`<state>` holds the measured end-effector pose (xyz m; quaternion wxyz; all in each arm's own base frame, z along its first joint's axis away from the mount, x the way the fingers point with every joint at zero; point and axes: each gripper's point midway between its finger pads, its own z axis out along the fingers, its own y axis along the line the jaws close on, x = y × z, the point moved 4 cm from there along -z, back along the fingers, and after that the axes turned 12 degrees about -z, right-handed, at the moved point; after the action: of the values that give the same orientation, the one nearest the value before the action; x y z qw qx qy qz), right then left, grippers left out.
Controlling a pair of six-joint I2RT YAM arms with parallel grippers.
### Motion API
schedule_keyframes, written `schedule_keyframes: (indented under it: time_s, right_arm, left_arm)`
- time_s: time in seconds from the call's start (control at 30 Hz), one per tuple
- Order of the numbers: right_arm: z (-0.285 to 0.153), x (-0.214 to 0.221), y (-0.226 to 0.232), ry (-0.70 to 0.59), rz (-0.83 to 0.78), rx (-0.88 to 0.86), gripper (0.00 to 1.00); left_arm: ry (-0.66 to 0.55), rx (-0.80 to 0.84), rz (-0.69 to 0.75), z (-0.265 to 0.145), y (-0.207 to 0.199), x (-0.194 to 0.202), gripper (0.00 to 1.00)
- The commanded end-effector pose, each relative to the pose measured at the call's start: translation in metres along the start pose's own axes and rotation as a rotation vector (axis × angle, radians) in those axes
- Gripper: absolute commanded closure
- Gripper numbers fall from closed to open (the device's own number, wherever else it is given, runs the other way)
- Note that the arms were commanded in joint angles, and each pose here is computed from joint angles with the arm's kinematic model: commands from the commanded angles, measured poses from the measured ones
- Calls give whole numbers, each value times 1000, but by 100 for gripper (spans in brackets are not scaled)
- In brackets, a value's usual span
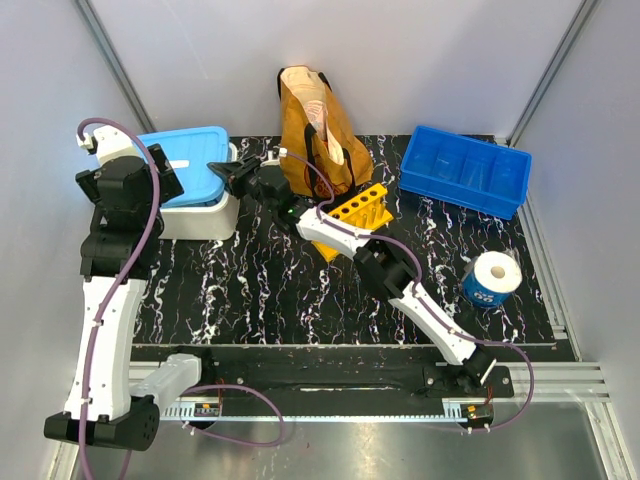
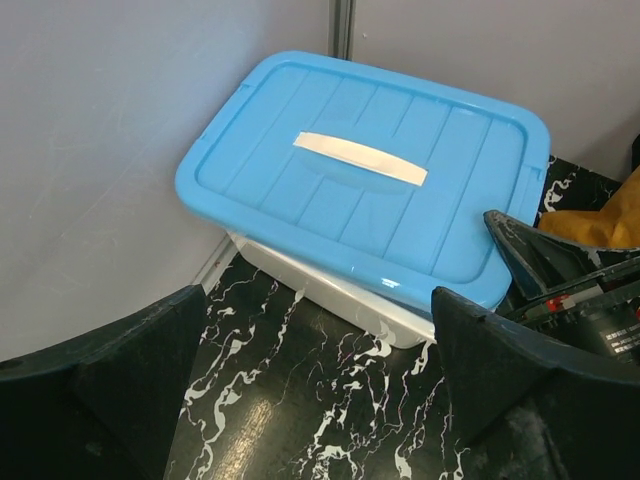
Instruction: Organize the chemistry lab equipment
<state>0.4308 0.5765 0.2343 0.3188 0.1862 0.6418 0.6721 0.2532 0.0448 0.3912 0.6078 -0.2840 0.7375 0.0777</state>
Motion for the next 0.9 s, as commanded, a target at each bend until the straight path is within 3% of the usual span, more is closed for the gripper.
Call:
schedule_keyframes:
  time_s: [0.0,0.13,0.43,0.53,0.77,0.8,0.87]
  right_arm:
    - [1,-14,35,-76,-2,-33,100]
    - [-2,-14,24,-81,-5,4,100]
    - [-16,-23,41,-32,-134,-9,57]
    - [-28,-25,56,7,-235,16,54]
    - [-63,-44,25,-3,-328,157,50]
    - [-66,-47,25,13,-362,162,46]
    - [-70,-51,31,40,-449,145,12]
  left_arm:
    - [-50,33,-16,-1,-4,-11,1]
    - [-57,16,-11,6,-7,-16,1]
    - [90,-59,11,63,-5,12,1]
    - [155,-66,-12,83,-3,28,4]
    - [271,-47,-68,128,-2,52,12]
    - [292,-37,-73,133,-3,56,14]
    - [314,-27,-70,142,-4,61,15]
